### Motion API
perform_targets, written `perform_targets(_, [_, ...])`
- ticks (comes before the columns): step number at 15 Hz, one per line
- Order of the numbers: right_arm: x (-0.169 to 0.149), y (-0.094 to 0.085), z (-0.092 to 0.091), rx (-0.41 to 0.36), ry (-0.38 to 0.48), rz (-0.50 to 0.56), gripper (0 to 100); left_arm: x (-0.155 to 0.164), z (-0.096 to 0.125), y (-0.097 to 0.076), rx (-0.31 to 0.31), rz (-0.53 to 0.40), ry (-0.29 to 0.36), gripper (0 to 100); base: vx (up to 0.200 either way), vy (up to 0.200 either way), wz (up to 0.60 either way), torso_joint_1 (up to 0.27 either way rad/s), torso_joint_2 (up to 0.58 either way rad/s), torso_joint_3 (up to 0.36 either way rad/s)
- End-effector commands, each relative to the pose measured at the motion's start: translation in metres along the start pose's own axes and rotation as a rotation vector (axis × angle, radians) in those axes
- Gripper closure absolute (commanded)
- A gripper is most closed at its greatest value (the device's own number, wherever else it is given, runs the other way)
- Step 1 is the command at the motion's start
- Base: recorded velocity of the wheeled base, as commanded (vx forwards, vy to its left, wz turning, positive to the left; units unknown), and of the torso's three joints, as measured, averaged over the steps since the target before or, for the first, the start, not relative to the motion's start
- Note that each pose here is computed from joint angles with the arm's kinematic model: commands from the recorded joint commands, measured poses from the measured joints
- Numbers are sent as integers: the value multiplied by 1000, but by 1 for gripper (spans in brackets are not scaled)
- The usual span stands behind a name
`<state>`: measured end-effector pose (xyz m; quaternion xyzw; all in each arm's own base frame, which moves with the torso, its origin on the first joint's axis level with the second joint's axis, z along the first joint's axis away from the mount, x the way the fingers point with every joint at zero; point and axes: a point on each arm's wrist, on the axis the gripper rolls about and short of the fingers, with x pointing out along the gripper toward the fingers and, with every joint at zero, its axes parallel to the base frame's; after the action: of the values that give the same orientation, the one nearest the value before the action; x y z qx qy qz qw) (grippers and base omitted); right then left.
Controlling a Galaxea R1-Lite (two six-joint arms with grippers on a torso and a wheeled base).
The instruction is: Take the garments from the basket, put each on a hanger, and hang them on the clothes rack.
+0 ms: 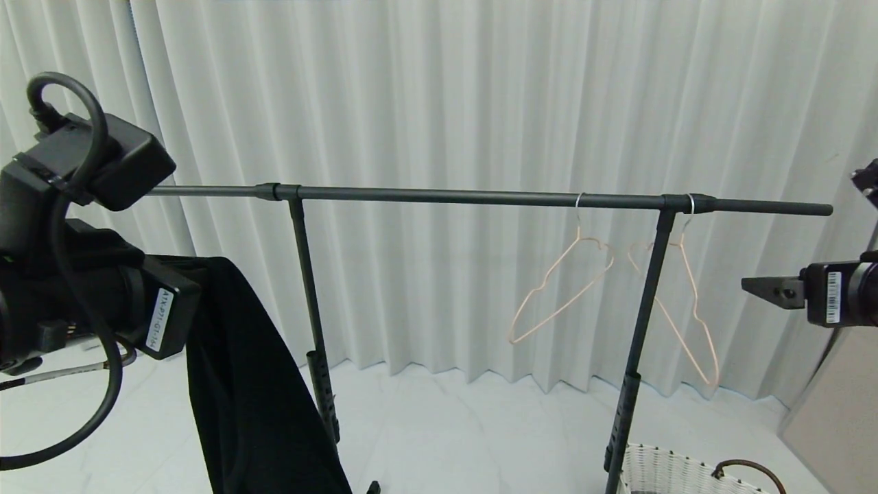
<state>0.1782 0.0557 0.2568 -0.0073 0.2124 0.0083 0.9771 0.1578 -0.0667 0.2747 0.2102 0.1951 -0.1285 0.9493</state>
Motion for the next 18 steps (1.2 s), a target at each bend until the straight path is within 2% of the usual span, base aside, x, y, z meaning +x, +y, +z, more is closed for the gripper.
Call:
perform_targets(1, [38, -8, -18, 5, 83, -17, 0, 6, 0, -4, 10, -14, 18, 100, 200, 0, 0, 2, 2, 2])
perform_targets(4, [80, -25, -27, 38, 133, -50, 0, 11, 0, -6, 17, -23, 31, 100, 200, 0, 0, 1, 1, 1])
perform_targets(7, [122, -40, -36, 30, 157, -107, 0, 11, 0, -6, 17, -24, 32, 100, 0, 0, 0, 0, 0, 0])
perform_targets(10, [148, -40, -52, 35, 229, -106, 0, 11, -1, -6, 16, -20, 34, 100, 0, 0, 0, 0, 0, 0])
perform_targets(12, [165, -39, -56, 44, 213, -107, 0, 11, 0, -5, 14, -17, 33, 100, 0, 0, 0, 0, 0, 0])
perform_targets(18, [176, -31, -64, 92, 237, -94, 0, 12, -1, -4, 8, -15, 36, 100, 0, 0, 0, 0, 0, 0])
